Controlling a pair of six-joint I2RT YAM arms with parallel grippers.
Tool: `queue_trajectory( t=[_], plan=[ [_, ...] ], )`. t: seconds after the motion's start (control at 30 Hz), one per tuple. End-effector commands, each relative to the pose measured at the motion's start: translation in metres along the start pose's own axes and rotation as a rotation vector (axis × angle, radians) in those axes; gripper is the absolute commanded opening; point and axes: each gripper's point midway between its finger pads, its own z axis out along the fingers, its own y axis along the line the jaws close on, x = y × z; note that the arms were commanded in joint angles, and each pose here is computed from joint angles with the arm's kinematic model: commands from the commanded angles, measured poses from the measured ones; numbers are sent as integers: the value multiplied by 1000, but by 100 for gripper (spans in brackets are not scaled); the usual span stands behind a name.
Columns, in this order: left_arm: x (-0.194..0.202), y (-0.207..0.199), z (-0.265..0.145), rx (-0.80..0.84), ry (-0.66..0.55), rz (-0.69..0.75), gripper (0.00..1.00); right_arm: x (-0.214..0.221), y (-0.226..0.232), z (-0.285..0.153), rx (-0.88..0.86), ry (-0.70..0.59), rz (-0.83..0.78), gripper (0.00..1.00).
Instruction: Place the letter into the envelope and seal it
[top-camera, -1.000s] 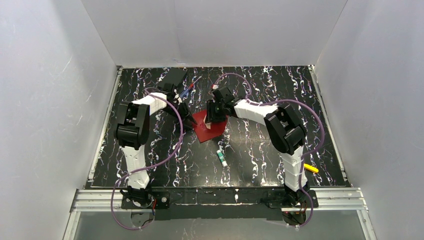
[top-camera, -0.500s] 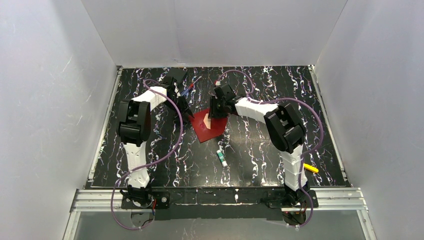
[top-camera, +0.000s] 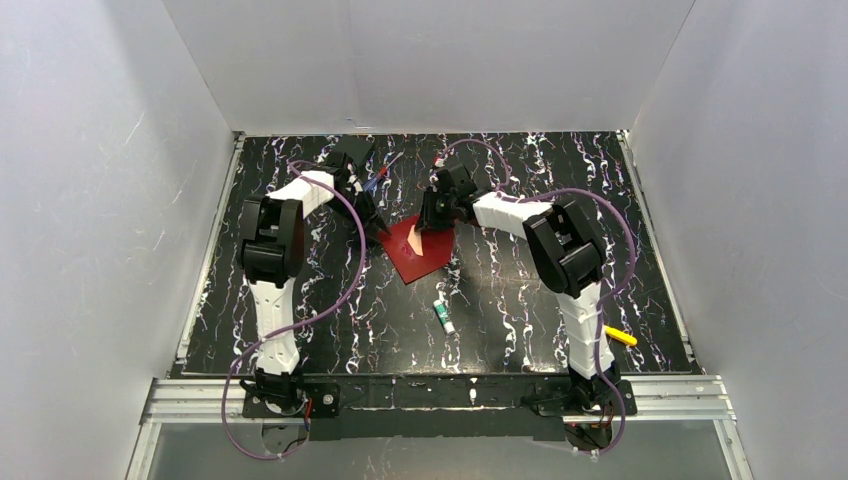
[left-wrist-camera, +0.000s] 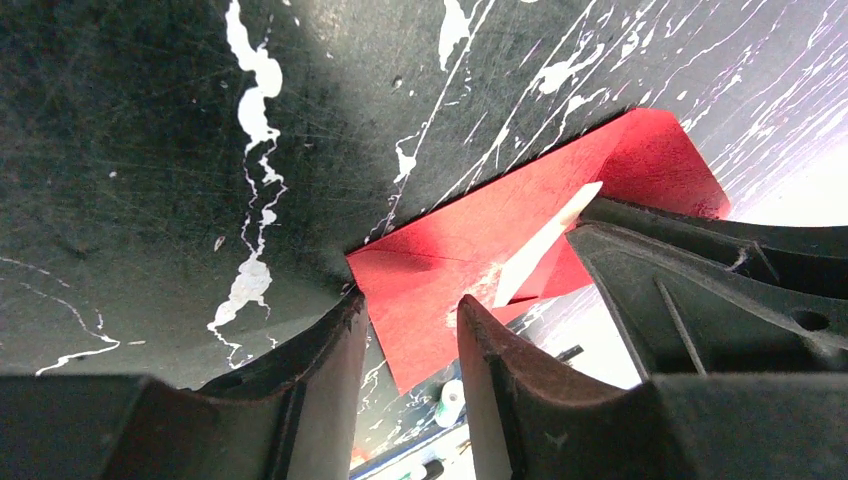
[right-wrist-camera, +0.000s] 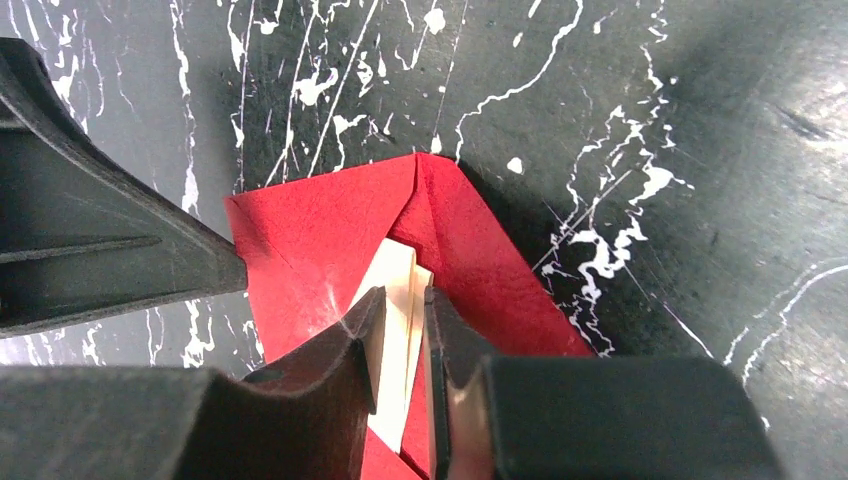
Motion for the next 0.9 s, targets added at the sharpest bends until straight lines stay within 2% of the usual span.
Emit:
queue_trajectory(
  t=[0.0, 0.2, 0.4, 0.47, 0.73, 0.87],
  plan=[
    [2, 10, 19, -28, 38, 9, 36, 9, 14, 15, -87, 41, 3, 25],
    [-3, 5, 19, -15, 34, 39, 35, 11, 20, 17, -134, 46, -13, 16],
    [-3, 6, 20, -14, 37, 44, 34, 17, 26, 18, -188, 62, -13, 13],
    [-3, 6, 19, -16, 35, 40, 34, 20, 27, 14, -195, 61, -2, 16],
    [-7, 3, 14, -12, 17, 28, 35, -22, 29, -26, -144, -71, 1, 45],
    [-4, 3, 14, -10, 23, 23, 35, -14, 21, -25, -119, -38, 13, 47]
  ],
)
